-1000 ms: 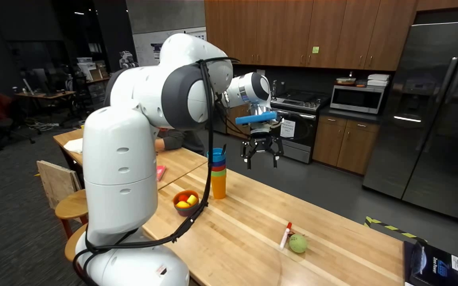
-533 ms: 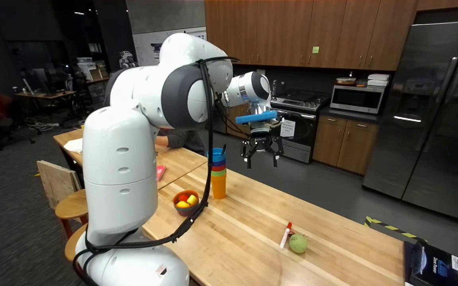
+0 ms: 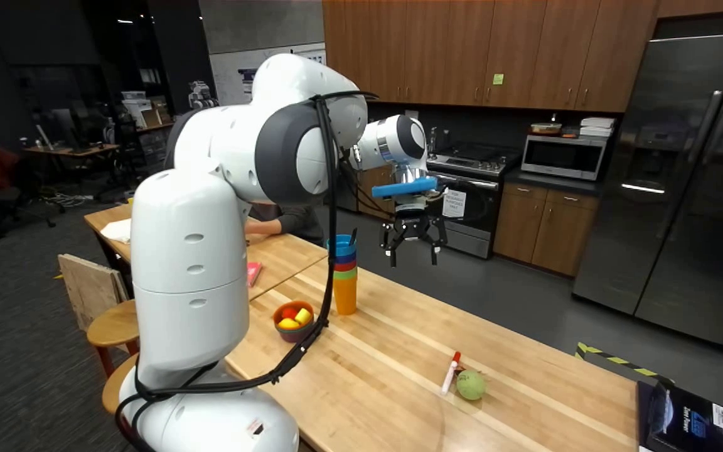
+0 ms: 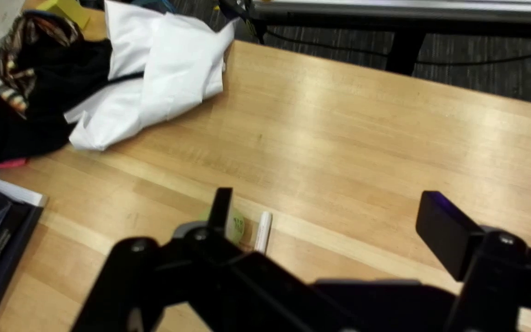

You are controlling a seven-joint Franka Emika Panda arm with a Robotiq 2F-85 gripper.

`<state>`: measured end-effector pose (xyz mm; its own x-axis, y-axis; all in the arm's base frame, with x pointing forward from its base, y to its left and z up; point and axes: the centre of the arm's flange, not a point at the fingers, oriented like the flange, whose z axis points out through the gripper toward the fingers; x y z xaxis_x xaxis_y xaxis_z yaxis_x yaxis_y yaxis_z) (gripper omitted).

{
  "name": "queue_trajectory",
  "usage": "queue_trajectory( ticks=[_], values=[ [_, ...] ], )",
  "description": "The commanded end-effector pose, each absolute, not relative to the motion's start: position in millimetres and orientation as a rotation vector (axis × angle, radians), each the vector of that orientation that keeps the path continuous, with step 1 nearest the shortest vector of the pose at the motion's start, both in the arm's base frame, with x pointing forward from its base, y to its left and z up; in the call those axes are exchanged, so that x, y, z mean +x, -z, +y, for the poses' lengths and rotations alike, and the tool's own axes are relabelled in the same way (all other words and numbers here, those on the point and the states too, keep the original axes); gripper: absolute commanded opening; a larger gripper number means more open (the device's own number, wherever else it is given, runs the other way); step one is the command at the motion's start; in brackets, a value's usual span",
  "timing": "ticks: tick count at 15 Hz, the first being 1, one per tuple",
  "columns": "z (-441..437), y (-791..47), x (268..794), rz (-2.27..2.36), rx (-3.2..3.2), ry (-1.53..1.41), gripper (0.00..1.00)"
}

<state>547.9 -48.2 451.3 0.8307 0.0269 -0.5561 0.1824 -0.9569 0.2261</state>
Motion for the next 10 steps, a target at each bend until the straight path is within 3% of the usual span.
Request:
queue_trajectory(
  ticks=[1,10],
  values=[
    [-37,-456,554,0.177,2.889,0.585,1.00],
    [6,-473,615,0.329,3.031,-0.188,1.00]
  ],
)
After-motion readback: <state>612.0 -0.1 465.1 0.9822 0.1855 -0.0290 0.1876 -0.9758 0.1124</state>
